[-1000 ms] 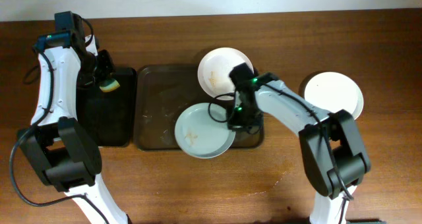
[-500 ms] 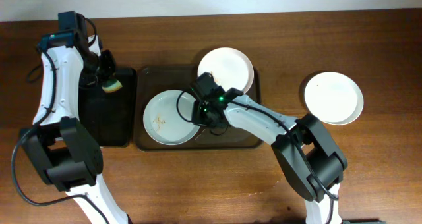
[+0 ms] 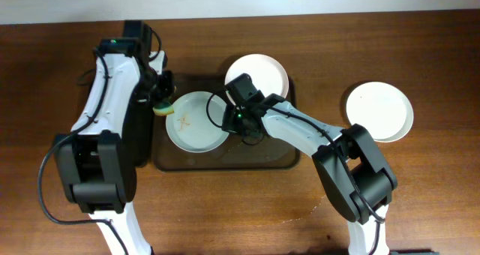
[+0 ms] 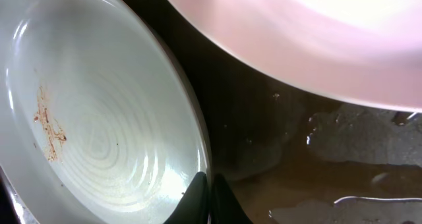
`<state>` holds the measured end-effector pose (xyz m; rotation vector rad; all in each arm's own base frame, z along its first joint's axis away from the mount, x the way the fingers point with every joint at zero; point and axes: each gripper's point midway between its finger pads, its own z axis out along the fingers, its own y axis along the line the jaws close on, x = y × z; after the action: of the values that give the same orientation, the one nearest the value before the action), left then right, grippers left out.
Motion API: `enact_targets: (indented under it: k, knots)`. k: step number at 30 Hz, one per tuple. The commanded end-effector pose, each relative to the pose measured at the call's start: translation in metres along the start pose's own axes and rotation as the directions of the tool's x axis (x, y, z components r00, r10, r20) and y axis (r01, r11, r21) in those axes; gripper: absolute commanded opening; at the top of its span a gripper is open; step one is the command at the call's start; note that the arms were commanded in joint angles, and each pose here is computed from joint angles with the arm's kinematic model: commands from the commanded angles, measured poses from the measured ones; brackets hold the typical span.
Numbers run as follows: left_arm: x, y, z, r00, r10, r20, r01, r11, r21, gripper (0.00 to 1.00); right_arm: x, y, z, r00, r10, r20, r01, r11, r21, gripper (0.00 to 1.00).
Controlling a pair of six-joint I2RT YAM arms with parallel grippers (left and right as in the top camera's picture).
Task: Clean dirty plates on tray and stack at the side
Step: 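Scrub the pale blue plate with the sponge in the left gripper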
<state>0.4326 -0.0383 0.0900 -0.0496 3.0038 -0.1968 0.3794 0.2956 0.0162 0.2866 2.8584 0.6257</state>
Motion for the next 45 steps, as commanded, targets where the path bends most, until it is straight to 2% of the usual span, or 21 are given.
enact_targets:
  k: [1,5,7,11,14,16,17,18,19,21,24,25,27,30,34,36,38,40,42,44,45]
  knots:
    - [0.010,0.000,0.035,0.996,0.087,0.004,-0.087,0.996,-0.004,0.01,0.004,-0.011,0.011,1.000,-0.002,-0.030,0.003,1.000,0.027,0.04]
    - [0.017,-0.020,0.082,0.985,0.157,0.071,-0.158,0.987,0.003,0.01,0.004,-0.011,0.011,1.000,-0.002,-0.029,0.003,1.000,0.027,0.04]
    - [0.027,-0.025,0.105,0.976,0.195,0.092,-0.193,0.981,-0.036,0.01,0.004,-0.011,0.011,1.000,-0.002,-0.029,0.003,1.000,0.027,0.04]
    - [0.058,-0.026,0.115,0.982,0.187,0.004,-0.185,0.973,-0.137,0.00,0.004,-0.010,0.011,1.000,-0.003,-0.027,0.004,1.000,0.025,0.04]
    - [0.090,-0.055,0.117,0.969,0.223,-0.101,-0.227,0.973,-0.029,0.00,0.003,-0.011,0.011,1.000,-0.003,-0.021,0.004,1.000,0.030,0.04]
    - [0.095,-0.052,0.116,0.962,0.240,-0.126,-0.246,0.969,-0.030,0.01,0.003,-0.011,0.011,1.000,-0.003,-0.021,0.004,1.000,0.030,0.04]
    - [0.089,-0.044,0.116,0.969,0.221,-0.108,-0.227,0.973,-0.047,0.01,0.003,-0.011,0.011,1.000,-0.003,-0.021,0.004,1.000,0.030,0.04]
    - [0.079,-0.029,0.115,0.986,0.146,-0.079,-0.153,0.984,-0.089,0.00,0.003,-0.011,0.011,1.000,-0.003,-0.021,0.004,1.000,0.030,0.04]
    - [0.070,-0.005,0.113,0.999,0.021,-0.038,-0.027,0.985,-0.171,0.01,0.003,-0.011,0.011,1.000,-0.003,-0.021,0.004,1.000,0.030,0.04]
    - [0.062,0.036,0.105,0.986,-0.161,0.041,0.166,0.939,-0.303,0.01,0.003,-0.011,0.011,1.000,-0.003,-0.021,0.004,1.000,0.029,0.04]
    - [0.071,0.046,0.103,0.979,-0.204,0.018,0.198,0.924,-0.325,0.01,0.002,-0.010,0.012,1.000,-0.004,-0.018,0.004,1.000,0.026,0.04]
    - [0.077,0.038,0.105,0.983,-0.181,-0.022,0.166,0.939,-0.300,0.01,0.001,-0.010,0.012,1.000,-0.005,-0.017,0.005,1.000,0.024,0.04]
    - [0.082,-0.002,0.112,0.995,0.003,-0.098,-0.014,0.994,-0.112,0.01,0.002,-0.010,0.012,1.000,-0.005,-0.017,0.005,1.000,0.024,0.04]
    - [0.081,-0.056,0.113,0.970,0.236,-0.065,-0.224,0.963,0.148,0.01,0.001,-0.010,0.012,1.000,-0.005,-0.017,0.005,1.000,0.025,0.04]
    - [0.055,-0.066,0.113,0.967,0.250,0.048,-0.255,0.954,0.161,0.01,0.001,-0.010,0.012,1.000,-0.005,-0.017,0.005,1.000,0.024,0.04]
    - [0.034,-0.058,0.113,0.967,0.227,0.119,-0.238,0.966,0.097,0.00,0.001,-0.010,0.012,1.000,-0.005,-0.016,0.005,1.000,0.024,0.04]
    - [0.012,-0.032,0.111,0.973,0.129,0.190,-0.120,0.991,-0.060,0.01,0.001,-0.010,0.012,1.000,-0.005,-0.016,0.005,1.000,0.025,0.04]
    - [0.015,0.020,0.101,0.967,-0.078,0.244,0.154,0.938,-0.311,0.00,0.001,-0.010,0.012,1.000,-0.005,-0.016,0.005,1.000,0.025,0.04]
    - [0.042,0.040,0.097,0.974,-0.139,0.179,0.203,0.886,-0.416,0.00,0.001,-0.010,0.011,1.000,-0.003,-0.015,0.004,1.000,0.025,0.04]
    - [0.068,0.042,0.098,0.986,-0.148,0.071,0.164,0.883,-0.439,0.00,-0.001,-0.012,0.011,1.000,0.002,-0.014,-0.001,1.000,0.026,0.04]
    - [0.091,0.038,0.098,0.986,-0.165,-0.035,0.135,0.895,-0.425,0.01,-0.003,-0.013,0.011,1.000,0.005,-0.013,-0.005,1.000,0.025,0.04]
